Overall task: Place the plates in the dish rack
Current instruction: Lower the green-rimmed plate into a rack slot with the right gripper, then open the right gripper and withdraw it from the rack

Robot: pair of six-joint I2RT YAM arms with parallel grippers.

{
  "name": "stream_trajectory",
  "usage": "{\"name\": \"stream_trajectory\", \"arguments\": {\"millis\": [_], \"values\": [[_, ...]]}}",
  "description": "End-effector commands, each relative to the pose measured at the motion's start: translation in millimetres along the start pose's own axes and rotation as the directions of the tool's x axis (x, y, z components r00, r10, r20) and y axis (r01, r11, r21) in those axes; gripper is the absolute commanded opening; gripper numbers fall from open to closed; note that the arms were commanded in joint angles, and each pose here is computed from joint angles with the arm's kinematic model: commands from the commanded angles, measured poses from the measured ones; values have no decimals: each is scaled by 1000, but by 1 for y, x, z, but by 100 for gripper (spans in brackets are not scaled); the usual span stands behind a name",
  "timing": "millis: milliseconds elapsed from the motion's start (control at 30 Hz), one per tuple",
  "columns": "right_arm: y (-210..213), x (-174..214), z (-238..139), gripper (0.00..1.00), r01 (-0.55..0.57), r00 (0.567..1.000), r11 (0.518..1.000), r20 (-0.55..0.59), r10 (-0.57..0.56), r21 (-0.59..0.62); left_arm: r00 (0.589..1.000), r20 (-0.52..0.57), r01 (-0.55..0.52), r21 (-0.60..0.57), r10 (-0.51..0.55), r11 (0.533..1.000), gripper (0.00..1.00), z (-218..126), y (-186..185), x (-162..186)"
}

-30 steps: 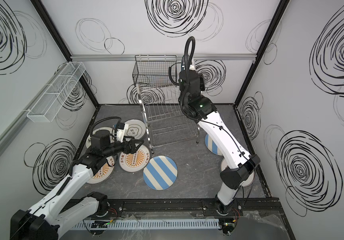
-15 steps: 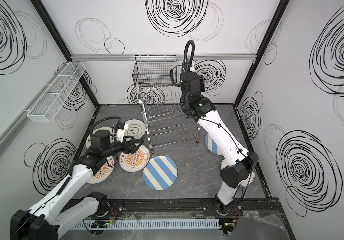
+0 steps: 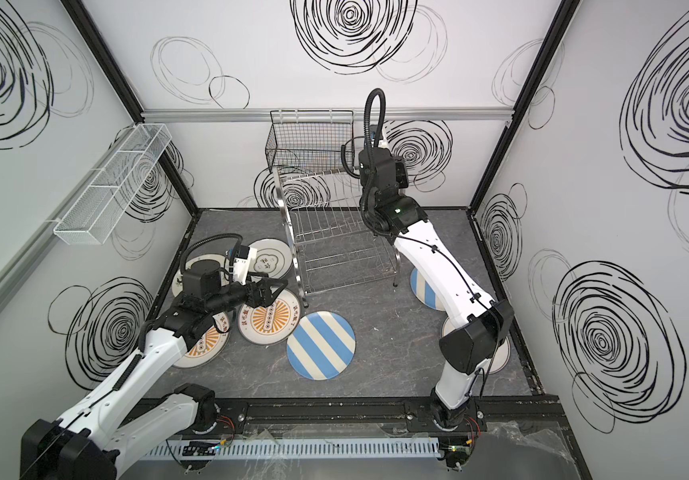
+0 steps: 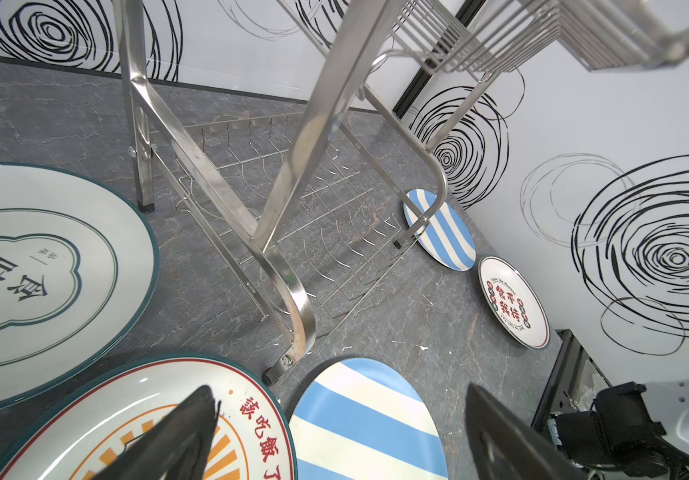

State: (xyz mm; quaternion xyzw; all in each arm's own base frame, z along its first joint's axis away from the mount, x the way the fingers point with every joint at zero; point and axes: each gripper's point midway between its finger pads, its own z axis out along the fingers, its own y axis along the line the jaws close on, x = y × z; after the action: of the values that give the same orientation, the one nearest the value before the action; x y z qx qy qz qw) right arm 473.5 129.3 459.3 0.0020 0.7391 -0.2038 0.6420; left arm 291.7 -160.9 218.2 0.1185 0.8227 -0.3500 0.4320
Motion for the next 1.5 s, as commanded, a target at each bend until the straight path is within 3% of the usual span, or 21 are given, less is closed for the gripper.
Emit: {"name": "stream_trajectory", "arguments": {"millis": [0,433,667,900,1467], "values": [[-15,-15,-5,0,-73,996,997,49,72,24,999,35,-25,6,25,1000,96,-2,-3,-7],[-25,9,-15,0,-72,996,997,46,70,39,999,36,-24,7,23,1000,96,-2,-3,-7],[-28,19,-21,17,-74,997,996,42,72,40,999,35,-20,5,20,1000,96,-2,-2,-6],[-26,24,-24,26,-81,996,996,36,81,24,999,36,-21,6,21,1000,96,-2,-3,-6],[-29,-1,-47,64,-101,993,995,51,102,-27,999,47,-18,11,18,1000,96,-4,-5,-8]]}}
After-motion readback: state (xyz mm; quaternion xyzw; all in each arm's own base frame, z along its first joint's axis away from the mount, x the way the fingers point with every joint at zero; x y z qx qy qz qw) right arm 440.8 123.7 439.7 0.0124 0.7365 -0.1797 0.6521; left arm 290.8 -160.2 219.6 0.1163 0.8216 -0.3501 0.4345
